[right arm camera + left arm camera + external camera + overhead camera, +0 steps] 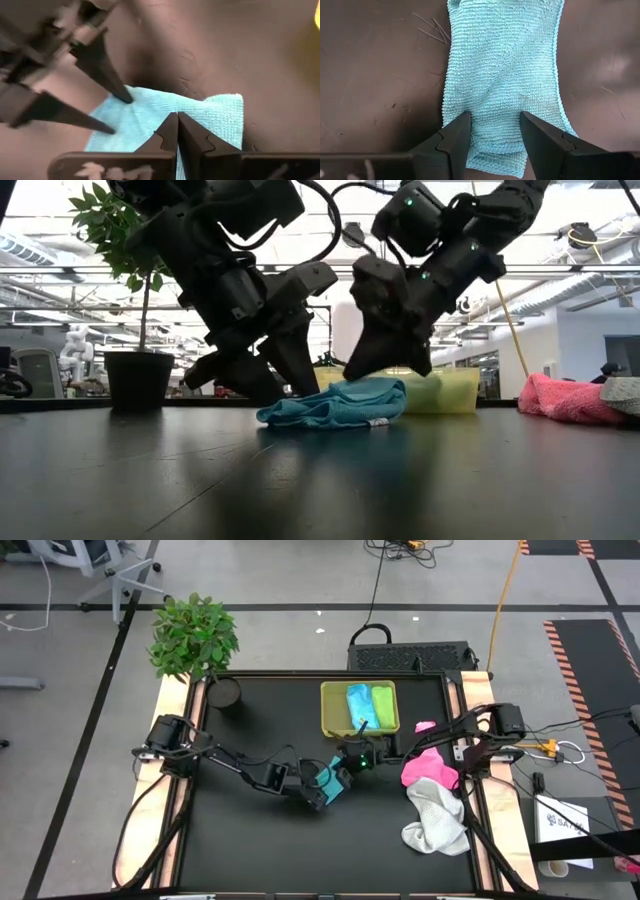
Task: Fold microfiber towels
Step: Fold the blue microfiber cloth
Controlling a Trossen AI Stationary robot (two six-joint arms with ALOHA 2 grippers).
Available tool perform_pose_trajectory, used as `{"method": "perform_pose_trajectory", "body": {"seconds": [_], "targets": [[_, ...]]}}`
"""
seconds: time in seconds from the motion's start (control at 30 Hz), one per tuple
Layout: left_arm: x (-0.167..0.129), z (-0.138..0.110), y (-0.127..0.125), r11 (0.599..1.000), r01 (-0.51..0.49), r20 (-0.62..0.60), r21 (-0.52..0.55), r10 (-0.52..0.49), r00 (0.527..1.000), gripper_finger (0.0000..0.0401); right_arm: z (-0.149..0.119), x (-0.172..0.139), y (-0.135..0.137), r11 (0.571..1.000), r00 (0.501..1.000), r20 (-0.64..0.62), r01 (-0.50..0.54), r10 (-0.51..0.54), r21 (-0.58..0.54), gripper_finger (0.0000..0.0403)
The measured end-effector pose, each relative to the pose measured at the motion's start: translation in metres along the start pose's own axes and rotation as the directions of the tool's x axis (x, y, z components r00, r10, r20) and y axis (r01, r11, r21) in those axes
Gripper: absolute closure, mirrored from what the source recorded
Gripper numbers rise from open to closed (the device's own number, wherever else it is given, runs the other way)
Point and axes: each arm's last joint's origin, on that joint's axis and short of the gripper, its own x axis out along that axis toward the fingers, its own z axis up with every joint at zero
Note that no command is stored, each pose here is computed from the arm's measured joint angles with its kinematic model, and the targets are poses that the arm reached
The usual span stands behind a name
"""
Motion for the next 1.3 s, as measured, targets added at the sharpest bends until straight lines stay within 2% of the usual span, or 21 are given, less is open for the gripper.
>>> {"method": "perform_pose_trajectory", "body": {"seconds": [0.13, 0.43, 0.53, 0.7, 0.87, 1.3], "targets": [[-0.001, -0.003, -0.002, 1.0, 0.014, -0.007, -0.004, -0.014, 1.0, 0.0224, -0.007, 0.012, -0.007, 0.998, 0.998, -0.011, 0.065, -0.064, 0.002, 0.0403], [-0.004, -0.016, -0.009, 1.0, 0.025, -0.027, -0.012, -0.025, 0.999, 0.0224, -0.022, 0.031, -0.013, 0.995, 0.992, -0.077, 0.096, -0.095, 0.011, 0.0403], [-0.004, -0.016, -0.009, 1.0, 0.024, -0.028, -0.011, -0.024, 0.999, 0.0224, -0.019, 0.025, -0.01, 0.998, 0.995, -0.078, 0.069, -0.068, 0.005, 0.0403], [-0.004, -0.016, -0.008, 1.0, 0.023, -0.029, -0.006, -0.023, 0.999, 0.0224, -0.006, -0.005, 0.002, 0.999, 0.999, -0.037, 0.033, -0.034, -0.021, 0.0403], [-0.004, -0.016, -0.008, 1.0, 0.023, -0.031, 0.003, -0.023, 0.999, 0.0224, -0.01, -0.02, 0.002, 0.995, 0.991, -0.09, 0.095, -0.097, -0.035, 0.0403], [-0.004, -0.016, -0.008, 1.0, 0.022, -0.032, -0.004, -0.022, 0.999, 0.0224, -0.036, 0.006, 0.003, 0.99, 0.97, -0.194, 0.138, -0.144, -0.042, 0.0403]]}}
